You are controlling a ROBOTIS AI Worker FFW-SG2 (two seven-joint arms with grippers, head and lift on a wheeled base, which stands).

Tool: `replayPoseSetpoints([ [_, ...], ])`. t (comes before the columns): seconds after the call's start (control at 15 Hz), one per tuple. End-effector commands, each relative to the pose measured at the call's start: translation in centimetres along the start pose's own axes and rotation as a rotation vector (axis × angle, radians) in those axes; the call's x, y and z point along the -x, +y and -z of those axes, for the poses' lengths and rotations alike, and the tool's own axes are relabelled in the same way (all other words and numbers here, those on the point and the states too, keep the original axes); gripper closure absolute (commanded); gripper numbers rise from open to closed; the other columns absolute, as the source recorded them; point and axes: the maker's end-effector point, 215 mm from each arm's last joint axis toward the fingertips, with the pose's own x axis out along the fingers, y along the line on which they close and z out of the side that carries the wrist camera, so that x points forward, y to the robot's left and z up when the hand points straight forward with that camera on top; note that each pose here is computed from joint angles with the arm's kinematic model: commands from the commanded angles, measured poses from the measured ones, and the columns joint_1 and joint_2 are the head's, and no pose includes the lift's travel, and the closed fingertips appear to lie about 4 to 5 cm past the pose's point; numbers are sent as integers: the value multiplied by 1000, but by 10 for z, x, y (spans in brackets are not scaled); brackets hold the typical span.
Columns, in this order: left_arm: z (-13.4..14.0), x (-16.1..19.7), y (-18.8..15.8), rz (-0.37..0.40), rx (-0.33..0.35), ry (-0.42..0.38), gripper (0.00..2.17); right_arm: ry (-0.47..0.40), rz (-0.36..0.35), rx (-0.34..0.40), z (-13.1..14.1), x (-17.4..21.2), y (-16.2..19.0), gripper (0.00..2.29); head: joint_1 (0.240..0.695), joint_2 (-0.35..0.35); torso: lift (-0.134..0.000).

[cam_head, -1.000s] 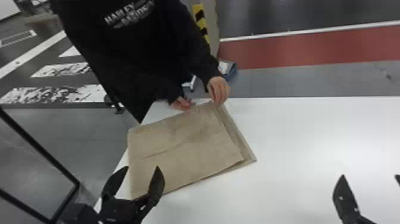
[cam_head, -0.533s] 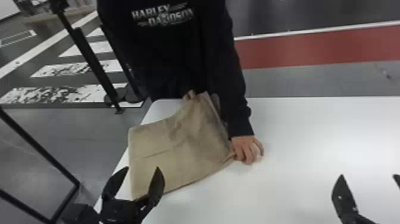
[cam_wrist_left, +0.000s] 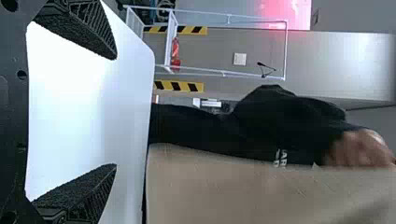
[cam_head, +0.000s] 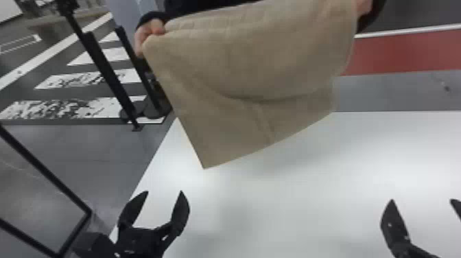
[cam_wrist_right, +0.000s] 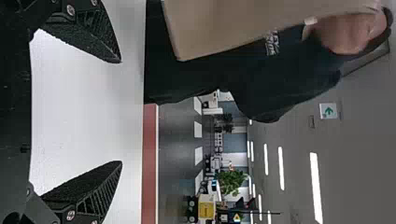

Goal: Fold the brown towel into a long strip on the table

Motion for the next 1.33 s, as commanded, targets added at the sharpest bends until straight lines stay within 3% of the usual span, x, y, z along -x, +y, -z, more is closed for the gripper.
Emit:
replayPoseSetpoints([
  [0.0, 1, -1, 0, -1, 2, 2, 46, 3, 0, 1, 2, -1, -1, 113, 695, 313, -121],
  [1.27, 13, -23, -3, 6, 12, 38, 46, 69, 8, 7, 22, -18, -10, 113, 695, 289, -121],
])
